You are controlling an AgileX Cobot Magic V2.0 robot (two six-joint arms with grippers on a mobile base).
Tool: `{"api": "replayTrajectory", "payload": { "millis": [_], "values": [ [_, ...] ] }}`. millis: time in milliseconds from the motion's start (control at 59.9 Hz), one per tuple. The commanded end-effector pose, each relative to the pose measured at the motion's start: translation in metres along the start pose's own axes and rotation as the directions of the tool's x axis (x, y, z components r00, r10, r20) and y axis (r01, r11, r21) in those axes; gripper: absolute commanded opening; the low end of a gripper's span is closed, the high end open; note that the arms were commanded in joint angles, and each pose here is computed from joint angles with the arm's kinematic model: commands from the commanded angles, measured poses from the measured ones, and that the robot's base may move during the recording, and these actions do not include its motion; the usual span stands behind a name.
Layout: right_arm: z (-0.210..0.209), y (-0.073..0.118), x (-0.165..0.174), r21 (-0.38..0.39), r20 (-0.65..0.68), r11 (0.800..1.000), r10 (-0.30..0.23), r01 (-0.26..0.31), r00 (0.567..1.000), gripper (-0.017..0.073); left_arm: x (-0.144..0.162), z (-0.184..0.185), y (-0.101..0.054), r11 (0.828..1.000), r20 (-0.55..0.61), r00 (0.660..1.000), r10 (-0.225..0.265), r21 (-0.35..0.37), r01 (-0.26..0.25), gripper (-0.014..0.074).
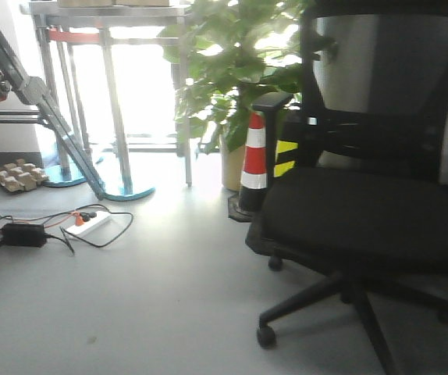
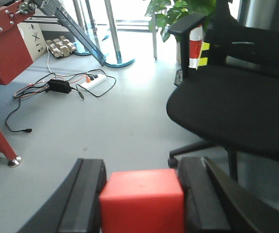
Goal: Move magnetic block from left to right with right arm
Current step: 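Turn and drive to the other carpeted table, cube held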
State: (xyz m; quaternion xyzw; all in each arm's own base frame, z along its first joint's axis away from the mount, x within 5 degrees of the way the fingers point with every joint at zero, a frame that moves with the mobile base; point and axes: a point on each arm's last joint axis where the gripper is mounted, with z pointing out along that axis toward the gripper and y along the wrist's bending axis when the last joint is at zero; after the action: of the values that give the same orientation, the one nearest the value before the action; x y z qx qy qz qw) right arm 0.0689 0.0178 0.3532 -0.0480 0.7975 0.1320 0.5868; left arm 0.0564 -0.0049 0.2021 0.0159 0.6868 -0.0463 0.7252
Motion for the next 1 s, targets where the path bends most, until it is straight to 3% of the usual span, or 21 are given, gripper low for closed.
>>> {"api": "replayTrajectory", "payload": {
  "millis": [0,985],
  "values": [
    [-0.0032,0.003,-0.0145,-0.023,0.101,0.999,-0.02,0.022,0.995,0.0174,-0.0062,-0.0013,-0.0004,1.0,0.099,0.995,-0.007,0.008,0.007,-0.0116],
    [-0.0032,0.003,-0.0145,-0.022,0.1,1.0,-0.02,0.022,0.995,0.0174,-0.0062,-0.0013,-0.0004,1.0,0.099,0.995,-0.007,0.008,0.007,-0.0115]
  ]
}}
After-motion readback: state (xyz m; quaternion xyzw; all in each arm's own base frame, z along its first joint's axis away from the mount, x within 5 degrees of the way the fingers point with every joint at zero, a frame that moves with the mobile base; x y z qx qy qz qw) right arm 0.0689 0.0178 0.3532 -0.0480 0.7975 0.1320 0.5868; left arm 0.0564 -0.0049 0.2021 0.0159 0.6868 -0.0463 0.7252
